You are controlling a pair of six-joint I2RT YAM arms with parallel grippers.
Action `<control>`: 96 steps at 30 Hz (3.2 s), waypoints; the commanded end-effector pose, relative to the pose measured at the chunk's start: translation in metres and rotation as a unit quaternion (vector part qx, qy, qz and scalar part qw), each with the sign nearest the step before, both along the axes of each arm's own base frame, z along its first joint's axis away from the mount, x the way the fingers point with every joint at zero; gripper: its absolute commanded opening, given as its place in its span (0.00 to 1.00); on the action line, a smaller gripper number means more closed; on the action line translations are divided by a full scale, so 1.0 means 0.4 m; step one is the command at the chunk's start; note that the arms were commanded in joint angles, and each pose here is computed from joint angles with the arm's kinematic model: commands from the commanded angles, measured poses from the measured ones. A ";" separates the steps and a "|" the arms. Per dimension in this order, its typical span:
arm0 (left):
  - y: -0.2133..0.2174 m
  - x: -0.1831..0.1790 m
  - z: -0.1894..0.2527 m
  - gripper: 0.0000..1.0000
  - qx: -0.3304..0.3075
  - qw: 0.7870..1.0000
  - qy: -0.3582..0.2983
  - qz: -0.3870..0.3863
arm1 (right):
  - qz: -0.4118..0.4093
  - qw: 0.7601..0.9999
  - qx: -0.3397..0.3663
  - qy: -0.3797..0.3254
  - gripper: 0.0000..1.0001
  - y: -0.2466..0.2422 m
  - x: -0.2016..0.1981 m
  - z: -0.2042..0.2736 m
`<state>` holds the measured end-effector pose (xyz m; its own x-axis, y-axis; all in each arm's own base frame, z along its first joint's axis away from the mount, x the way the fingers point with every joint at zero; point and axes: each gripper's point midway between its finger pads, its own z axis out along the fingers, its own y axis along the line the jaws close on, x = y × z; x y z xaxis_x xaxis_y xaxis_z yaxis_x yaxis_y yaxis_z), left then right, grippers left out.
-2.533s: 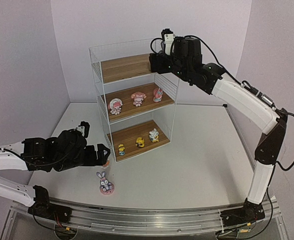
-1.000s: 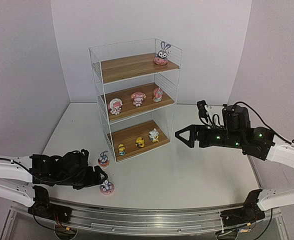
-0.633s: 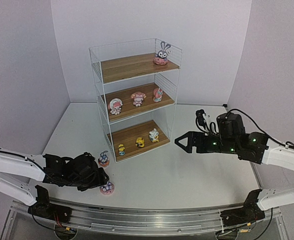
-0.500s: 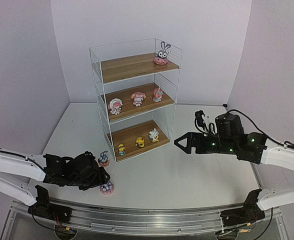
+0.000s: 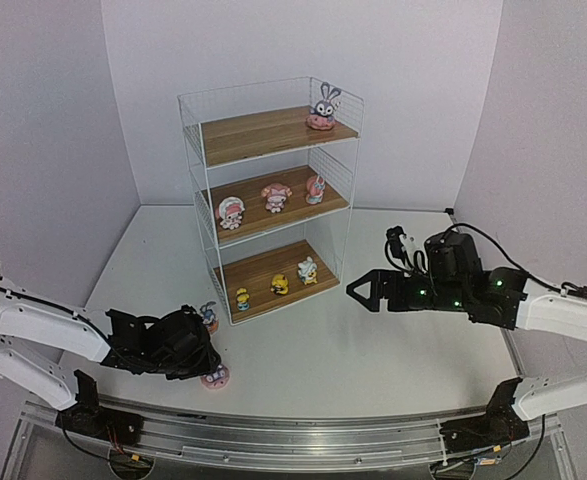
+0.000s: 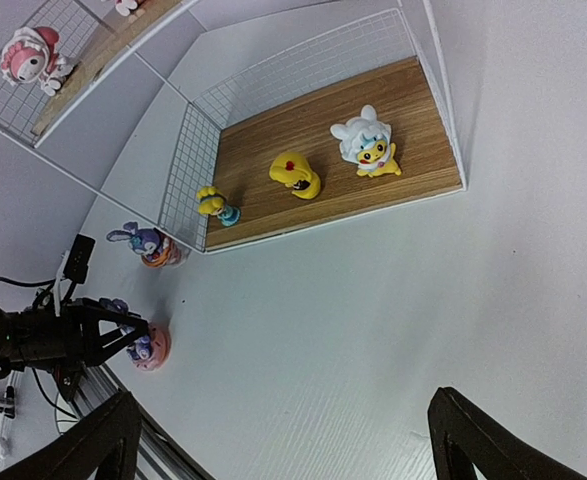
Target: Place and organize the plastic toys onto the shelf
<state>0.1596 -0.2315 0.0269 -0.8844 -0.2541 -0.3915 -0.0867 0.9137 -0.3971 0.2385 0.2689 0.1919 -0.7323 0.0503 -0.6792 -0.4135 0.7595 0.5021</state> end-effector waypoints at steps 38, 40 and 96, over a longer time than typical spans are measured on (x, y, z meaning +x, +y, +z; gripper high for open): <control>-0.472 -0.148 0.353 0.00 -0.204 0.779 -0.179 -0.565 | 0.252 0.961 0.090 0.076 0.59 0.331 -0.213 0.013; -0.476 -0.147 0.350 0.00 -0.206 0.780 -0.175 -0.564 | 0.242 0.964 0.080 0.075 0.57 0.322 -0.210 0.005; -0.489 -0.083 0.432 0.80 -0.238 0.835 -0.177 -0.463 | 0.222 0.969 -0.068 -0.089 0.00 0.319 -0.234 -0.033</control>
